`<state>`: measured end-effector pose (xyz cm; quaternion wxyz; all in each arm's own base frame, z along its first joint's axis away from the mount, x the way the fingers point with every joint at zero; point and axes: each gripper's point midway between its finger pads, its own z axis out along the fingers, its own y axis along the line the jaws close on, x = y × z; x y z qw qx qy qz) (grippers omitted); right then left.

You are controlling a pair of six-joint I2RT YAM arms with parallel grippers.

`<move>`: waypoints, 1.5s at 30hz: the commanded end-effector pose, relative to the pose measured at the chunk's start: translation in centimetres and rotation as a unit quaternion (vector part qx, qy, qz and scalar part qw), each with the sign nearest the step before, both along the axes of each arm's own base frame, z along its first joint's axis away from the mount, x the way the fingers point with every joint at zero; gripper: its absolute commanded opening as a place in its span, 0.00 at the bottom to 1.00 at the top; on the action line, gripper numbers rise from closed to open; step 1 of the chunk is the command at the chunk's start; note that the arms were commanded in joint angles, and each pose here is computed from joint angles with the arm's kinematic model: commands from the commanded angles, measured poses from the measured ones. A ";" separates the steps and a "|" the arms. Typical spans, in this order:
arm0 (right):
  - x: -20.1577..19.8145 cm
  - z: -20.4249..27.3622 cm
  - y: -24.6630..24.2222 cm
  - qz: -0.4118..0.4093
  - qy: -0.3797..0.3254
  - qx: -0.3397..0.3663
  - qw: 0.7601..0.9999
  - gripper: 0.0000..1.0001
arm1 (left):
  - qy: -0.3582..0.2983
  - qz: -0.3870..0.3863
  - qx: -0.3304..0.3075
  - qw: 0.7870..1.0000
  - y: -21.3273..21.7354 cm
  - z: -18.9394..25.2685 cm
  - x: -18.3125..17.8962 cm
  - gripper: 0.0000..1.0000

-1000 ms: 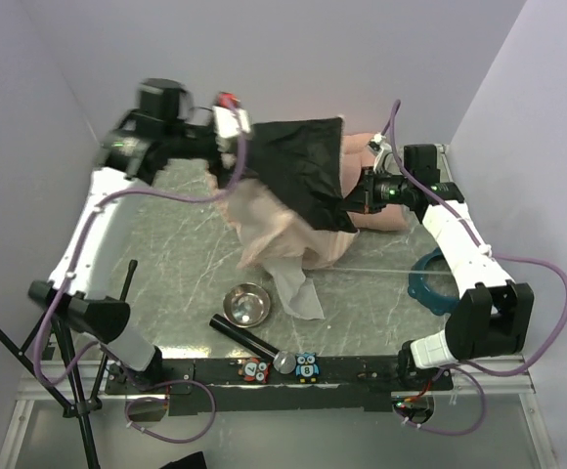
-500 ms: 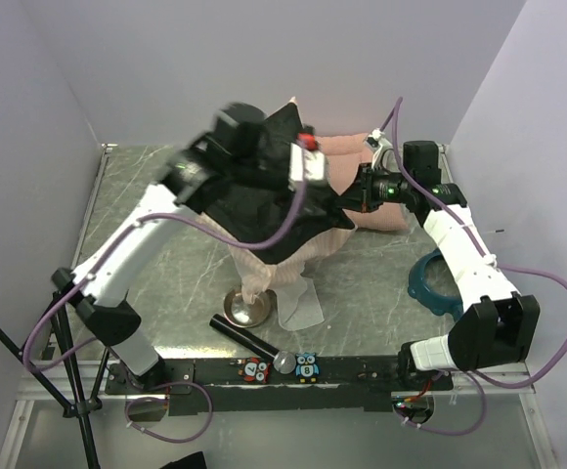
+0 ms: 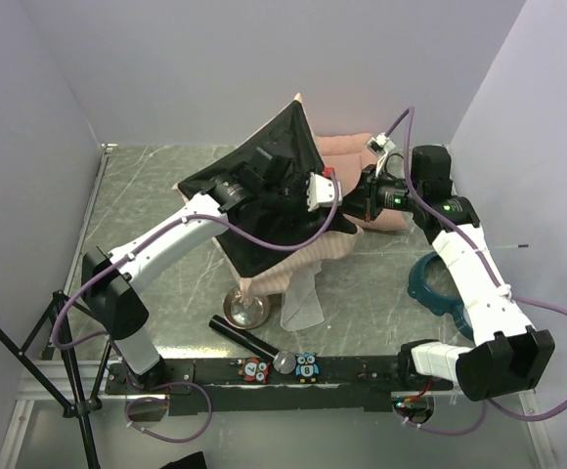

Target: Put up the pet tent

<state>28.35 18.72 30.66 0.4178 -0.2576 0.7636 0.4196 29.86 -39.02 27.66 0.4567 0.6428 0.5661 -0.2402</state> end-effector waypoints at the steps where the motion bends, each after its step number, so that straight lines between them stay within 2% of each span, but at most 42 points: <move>1: -0.9 2.0 0.7 0.035 -0.049 0.017 0.998 0.00 | -0.014 0.007 -0.020 1.000 0.5 1.4 1.3 0.44; 2: -1.1 2.2 0.7 0.040 -0.052 0.019 0.998 0.00 | -0.008 0.008 -0.020 1.000 0.7 1.3 1.3 0.30; 3: -1.2 2.1 0.7 0.040 -0.050 0.019 0.998 0.00 | -0.002 0.010 -0.020 1.000 0.9 1.2 1.5 0.13; 4: -1.2 2.2 0.6 0.037 -0.051 0.017 0.998 0.10 | 0.003 0.011 -0.025 1.000 0.9 1.5 1.5 0.03; 5: -1.2 2.2 0.5 0.032 -0.049 0.015 0.998 0.27 | 0.009 0.021 -0.033 0.999 1.1 1.8 1.9 0.01; 6: -1.2 2.1 0.3 0.031 -0.062 0.005 0.998 0.48 | 0.020 0.026 -0.045 0.998 1.3 2.3 2.1 0.01; 7: -1.4 2.0 0.0 0.026 -0.066 -0.001 0.997 0.63 | 0.031 0.024 -0.056 0.998 1.6 2.8 2.3 0.01; 9: -1.5 1.4 -0.6 0.015 -0.088 -0.023 0.996 0.79 | 0.053 0.018 -0.079 0.995 2.3 3.8 2.4 0.01; 16: -1.0 -1.3 -2.6 0.001 -0.155 -0.098 0.983 0.89 | 0.078 0.000 -0.107 0.991 3.5 5.5 2.4 0.01; 18: -1.0 -1.2 -2.8 -0.015 -0.177 -0.094 0.980 0.99 | 0.095 0.003 -0.117 0.989 4.0 5.8 2.7 0.01; 24: -0.6 -2.3 -3.5 -0.070 -0.188 -0.080 0.976 0.96 | 0.136 0.036 -0.161 0.977 4.8 7.3 4.1 0.01; 28: -1.2 -1.2 -2.8 -0.072 -0.201 -0.066 0.975 0.87 | 0.157 0.056 -0.184 0.969 4.6 8.2 4.3 0.01; 32: -0.1 -2.8 -2.6 -0.099 -0.200 -0.083 0.971 0.82 | 0.188 0.081 -0.207 0.957 4.4 8.4 4.4 0.01; 35: 0.9 -2.1 -2.2 -0.119 -0.217 -0.072 0.966 0.84 | 0.213 0.114 -0.223 0.944 4.4 8.4 5.0 0.01; 39: 0.3 2.2 -0.5 -0.111 -0.253 -0.022 0.961 0.91 | 0.223 0.152 -0.233 0.934 4.8 8.3 6.0 0.01; 42: 0.7 2.5 -0.7 -0.145 -0.237 -0.018 0.960 0.90 | 0.235 0.159 -0.250 0.926 5.0 8.7 6.1 0.01; 45: 1.4 0.2 -2.2 -0.196 -0.211 -0.035 0.957 0.84 | 0.252 0.158 -0.262 0.918 5.2 9.1 6.1 0.01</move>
